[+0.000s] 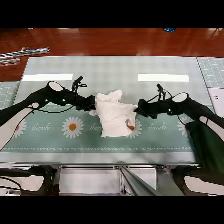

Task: Fold the shirts.

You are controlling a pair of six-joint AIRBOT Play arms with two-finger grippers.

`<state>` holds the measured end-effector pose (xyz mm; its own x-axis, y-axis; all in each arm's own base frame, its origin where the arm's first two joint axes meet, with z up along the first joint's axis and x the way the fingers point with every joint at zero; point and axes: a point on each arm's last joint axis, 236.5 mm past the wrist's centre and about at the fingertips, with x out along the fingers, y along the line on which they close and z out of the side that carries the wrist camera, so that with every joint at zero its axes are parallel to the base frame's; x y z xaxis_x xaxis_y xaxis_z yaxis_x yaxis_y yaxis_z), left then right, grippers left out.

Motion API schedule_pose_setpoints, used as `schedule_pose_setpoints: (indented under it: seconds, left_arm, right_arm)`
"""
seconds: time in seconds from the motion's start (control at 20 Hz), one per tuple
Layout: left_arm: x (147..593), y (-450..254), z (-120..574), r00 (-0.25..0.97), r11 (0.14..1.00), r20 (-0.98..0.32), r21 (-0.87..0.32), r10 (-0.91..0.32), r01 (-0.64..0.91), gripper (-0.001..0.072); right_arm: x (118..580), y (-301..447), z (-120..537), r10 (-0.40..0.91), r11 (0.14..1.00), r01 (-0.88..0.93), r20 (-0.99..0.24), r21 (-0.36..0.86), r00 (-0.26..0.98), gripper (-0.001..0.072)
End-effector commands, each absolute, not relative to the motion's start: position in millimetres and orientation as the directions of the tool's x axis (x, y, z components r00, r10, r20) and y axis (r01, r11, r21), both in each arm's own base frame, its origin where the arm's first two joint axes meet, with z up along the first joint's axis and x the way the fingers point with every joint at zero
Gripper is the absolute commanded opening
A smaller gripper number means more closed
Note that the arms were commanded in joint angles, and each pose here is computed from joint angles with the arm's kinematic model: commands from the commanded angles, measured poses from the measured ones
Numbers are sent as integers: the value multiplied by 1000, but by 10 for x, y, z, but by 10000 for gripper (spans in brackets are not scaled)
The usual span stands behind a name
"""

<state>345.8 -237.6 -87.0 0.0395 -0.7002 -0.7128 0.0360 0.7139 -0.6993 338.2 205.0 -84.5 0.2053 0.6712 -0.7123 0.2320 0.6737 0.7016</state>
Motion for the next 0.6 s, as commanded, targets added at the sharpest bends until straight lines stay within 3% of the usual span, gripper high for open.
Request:
schedule_pose_setpoints:
  seconds: [0.0,0.15,0.3,0.55]
  left_arm:
    - [3557,-2312,-675,67,698,-694,-715,-716,47,19]
    - [3927,-2083,100,196,663,-635,-735,-747,142,18]
    - [4316,-1670,1411,455,668,-518,-688,-725,282,18]
    - [4125,-1045,3415,748,744,-253,-503,-614,440,18]
  right_arm:
    - [3549,2269,-483,757,615,107,-623,781,198,21]
    - [3813,2130,243,716,684,-78,-649,725,257,21]
    - [4140,1777,1404,637,760,-234,-621,607,458,21]
    - [3759,1403,3356,546,837,-430,-468,339,695,21]
